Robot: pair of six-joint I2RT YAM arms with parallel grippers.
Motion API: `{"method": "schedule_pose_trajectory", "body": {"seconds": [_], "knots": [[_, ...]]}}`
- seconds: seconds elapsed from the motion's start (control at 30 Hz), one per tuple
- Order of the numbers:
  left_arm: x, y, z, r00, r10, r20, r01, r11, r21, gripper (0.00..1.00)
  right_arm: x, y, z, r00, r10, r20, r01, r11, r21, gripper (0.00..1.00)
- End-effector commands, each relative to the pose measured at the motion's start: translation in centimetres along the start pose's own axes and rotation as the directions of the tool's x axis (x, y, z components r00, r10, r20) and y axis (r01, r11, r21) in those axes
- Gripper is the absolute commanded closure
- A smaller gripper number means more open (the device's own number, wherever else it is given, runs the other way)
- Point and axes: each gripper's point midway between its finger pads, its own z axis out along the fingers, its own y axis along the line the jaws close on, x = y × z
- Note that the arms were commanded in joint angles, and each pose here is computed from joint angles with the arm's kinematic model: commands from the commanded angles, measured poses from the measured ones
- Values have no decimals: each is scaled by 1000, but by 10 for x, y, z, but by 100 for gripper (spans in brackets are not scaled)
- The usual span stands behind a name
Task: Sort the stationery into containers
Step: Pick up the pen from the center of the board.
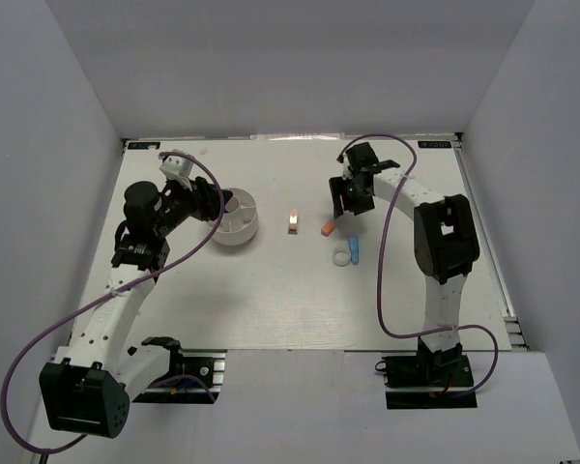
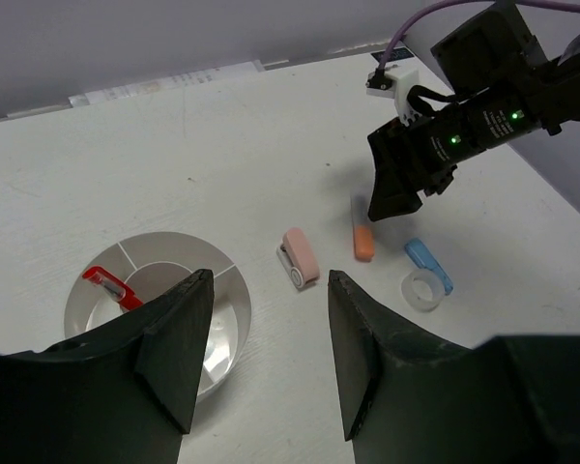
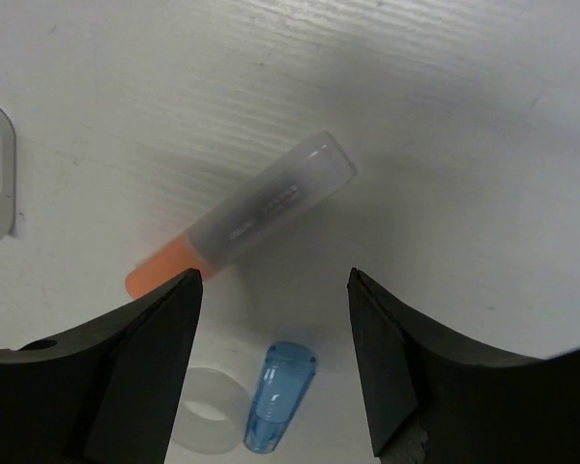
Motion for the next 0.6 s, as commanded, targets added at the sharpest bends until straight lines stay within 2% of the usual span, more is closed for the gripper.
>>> {"method": "schedule_pose_trajectory", "body": {"seconds": [0.0,0.1,0.4,0.57], "knots": [[-1,-3,-2,1000,-21,9,21,1000,5,39,-21,17,-13,992,97,74,-98,995,5,30],[2,-3,-3,1000,-25,1,25,1000,2,39,-28,25,-7,990,112,79,-112,994,-5,28],[4,-1,-5,1000,-23,-7,23,1000,-14,40,-14,5,19,992,116,49,-121,986,116,27],[6,0,-5,1000,-24,-12,24,1000,-18,40,-12,3,30,992,122,33,-125,985,118,34]]}}
